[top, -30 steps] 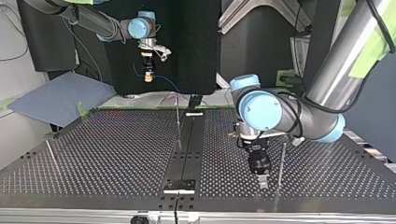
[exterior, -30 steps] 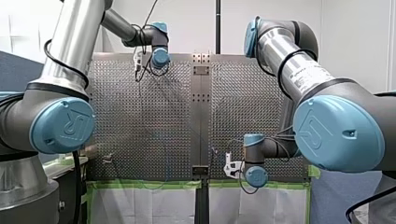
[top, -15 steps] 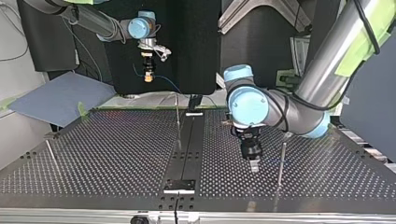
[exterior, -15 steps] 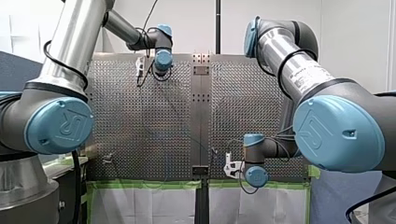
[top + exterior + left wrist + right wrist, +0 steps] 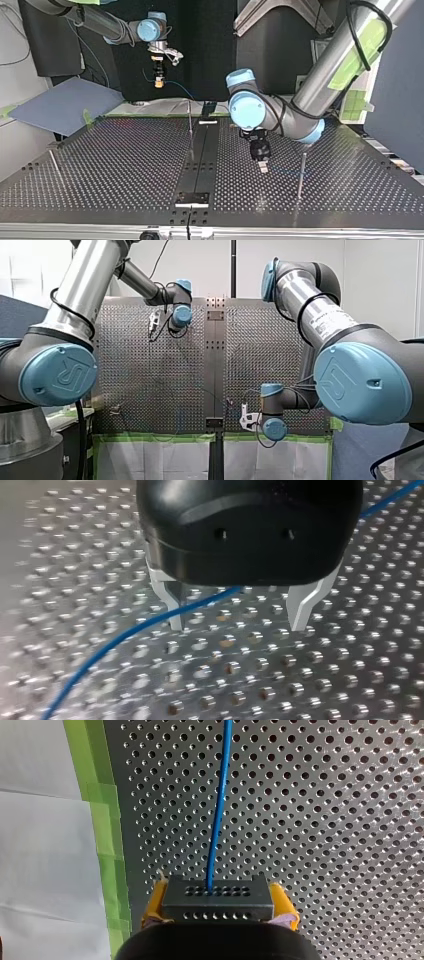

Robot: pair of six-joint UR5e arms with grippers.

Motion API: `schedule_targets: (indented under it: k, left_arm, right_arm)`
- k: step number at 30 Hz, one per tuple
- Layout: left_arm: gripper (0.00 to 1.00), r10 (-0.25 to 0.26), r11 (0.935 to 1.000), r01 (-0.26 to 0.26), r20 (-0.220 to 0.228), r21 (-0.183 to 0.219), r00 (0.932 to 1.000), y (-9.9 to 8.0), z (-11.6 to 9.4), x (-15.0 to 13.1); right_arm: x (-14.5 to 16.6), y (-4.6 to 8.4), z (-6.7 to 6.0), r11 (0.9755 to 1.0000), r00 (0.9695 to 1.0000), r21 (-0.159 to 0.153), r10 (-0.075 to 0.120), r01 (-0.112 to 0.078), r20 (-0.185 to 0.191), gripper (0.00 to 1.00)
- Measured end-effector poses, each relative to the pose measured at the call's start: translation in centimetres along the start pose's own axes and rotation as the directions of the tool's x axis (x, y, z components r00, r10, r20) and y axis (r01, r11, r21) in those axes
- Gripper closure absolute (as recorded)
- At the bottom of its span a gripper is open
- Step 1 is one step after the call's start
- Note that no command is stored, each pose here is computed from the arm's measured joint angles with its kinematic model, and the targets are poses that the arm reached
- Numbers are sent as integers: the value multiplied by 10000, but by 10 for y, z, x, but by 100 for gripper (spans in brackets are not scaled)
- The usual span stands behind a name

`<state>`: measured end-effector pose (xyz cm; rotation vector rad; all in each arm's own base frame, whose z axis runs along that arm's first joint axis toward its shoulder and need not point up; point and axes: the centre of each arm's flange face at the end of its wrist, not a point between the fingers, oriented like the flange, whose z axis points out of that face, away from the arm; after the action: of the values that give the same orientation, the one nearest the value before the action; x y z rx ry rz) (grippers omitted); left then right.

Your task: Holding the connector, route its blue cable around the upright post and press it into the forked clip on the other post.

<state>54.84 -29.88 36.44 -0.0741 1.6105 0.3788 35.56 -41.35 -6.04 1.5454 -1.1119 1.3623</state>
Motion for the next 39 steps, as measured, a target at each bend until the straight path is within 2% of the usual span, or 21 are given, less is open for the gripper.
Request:
schedule_targets:
  k: [9,23,30,35,39]
  left_arm:
    - [0,541,9976,-560,-478,-401,9974,-20,-4,34]
    - [0,980,9933,-1016,-655,-545,9930,-21,-14,65]
    - [0,1506,9857,-1565,-912,-620,9844,-34,-18,99]
    - [0,1640,9841,-1696,-951,-532,9819,-48,-17,122]
    - [0,1927,9794,-1981,-1128,-390,9748,-58,-15,147]
  right_arm:
    - [0,0,0,10000,10000,-1,-3,3,4,100]
    - [0,0,0,10000,10000,-1,19,-19,-24,100]
    - [0,1,1,10000,10000,-16,27,-27,-31,100]
    - [0,3,1,10000,10000,-54,27,-27,-11,100]
    - [0,4,2,10000,10000,-71,38,-38,-7,100]
